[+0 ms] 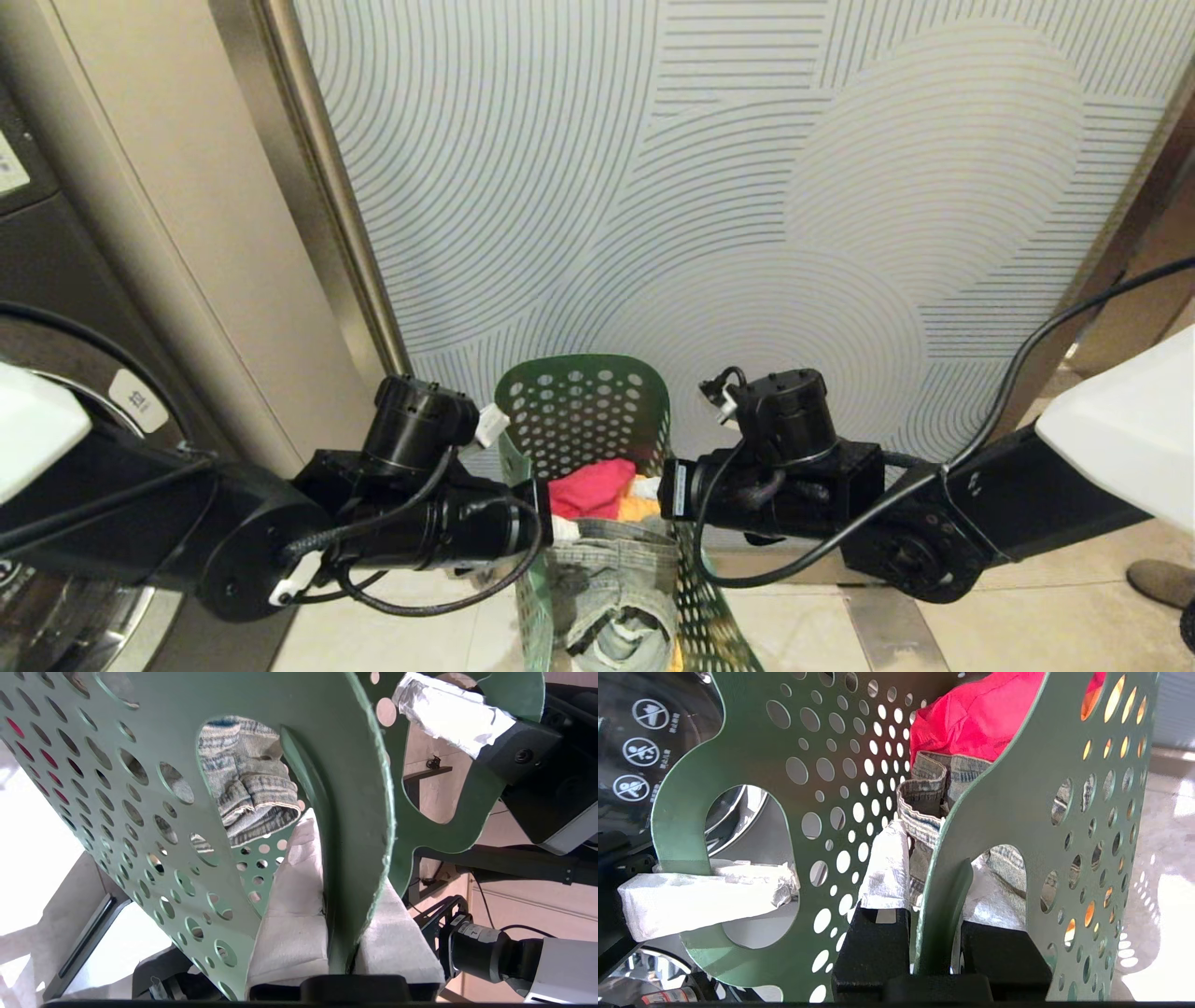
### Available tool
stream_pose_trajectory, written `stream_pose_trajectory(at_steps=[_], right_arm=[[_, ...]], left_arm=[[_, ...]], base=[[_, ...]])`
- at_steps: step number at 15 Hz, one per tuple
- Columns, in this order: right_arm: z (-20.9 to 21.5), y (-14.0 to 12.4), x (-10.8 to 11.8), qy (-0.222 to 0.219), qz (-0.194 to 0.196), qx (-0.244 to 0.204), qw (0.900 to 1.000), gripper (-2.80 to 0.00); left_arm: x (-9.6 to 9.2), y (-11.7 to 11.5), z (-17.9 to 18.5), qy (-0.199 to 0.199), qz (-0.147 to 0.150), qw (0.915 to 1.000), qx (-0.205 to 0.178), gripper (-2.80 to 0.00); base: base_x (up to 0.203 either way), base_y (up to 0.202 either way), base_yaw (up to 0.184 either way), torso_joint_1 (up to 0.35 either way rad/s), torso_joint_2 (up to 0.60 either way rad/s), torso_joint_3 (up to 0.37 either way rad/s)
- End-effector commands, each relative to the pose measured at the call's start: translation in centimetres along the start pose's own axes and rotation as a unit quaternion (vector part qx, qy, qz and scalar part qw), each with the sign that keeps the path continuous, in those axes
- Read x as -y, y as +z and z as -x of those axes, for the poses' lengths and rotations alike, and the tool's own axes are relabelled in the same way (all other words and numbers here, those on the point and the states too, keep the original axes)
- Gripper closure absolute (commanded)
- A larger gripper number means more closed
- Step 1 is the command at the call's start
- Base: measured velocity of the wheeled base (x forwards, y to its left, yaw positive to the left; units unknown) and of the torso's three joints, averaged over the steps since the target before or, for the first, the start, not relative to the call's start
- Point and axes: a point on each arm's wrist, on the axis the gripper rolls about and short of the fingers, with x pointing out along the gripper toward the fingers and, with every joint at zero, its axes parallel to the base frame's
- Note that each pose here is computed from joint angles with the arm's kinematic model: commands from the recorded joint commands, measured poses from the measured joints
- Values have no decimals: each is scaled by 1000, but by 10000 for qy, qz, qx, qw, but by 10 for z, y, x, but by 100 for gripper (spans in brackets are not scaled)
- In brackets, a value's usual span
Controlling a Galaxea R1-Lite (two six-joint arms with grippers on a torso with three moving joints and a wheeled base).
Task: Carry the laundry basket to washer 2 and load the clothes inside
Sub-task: Pick up the clothes basket and put it beside the washing machine
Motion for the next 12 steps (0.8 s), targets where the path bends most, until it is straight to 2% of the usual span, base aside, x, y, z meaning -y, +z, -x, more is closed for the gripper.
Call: stream_pose_trajectory(at_steps=[1,4,8,12], right_arm=[[-1,0,0,21,-9,8,10000,0],[-2,-2,1,-72,-32,-23,10000,0],[-3,-6,6,-270,1,-14,9996,0],[-3,-6,5,-270,59,-4,9996,0]], left_arm=[[0,-1,-2,-13,8,10000,-22,0],[2,-1,0,-36,-6,10000,1,0],[1,-1,-2,-24,4,10000,-27,0],[1,-1,-3,-43,12,10000,-40,0]], base=[[0,0,0,-1,3,207],[0,0,0,4,1,136],[0,0,0,2,1,9],[0,0,0,0,0,0]])
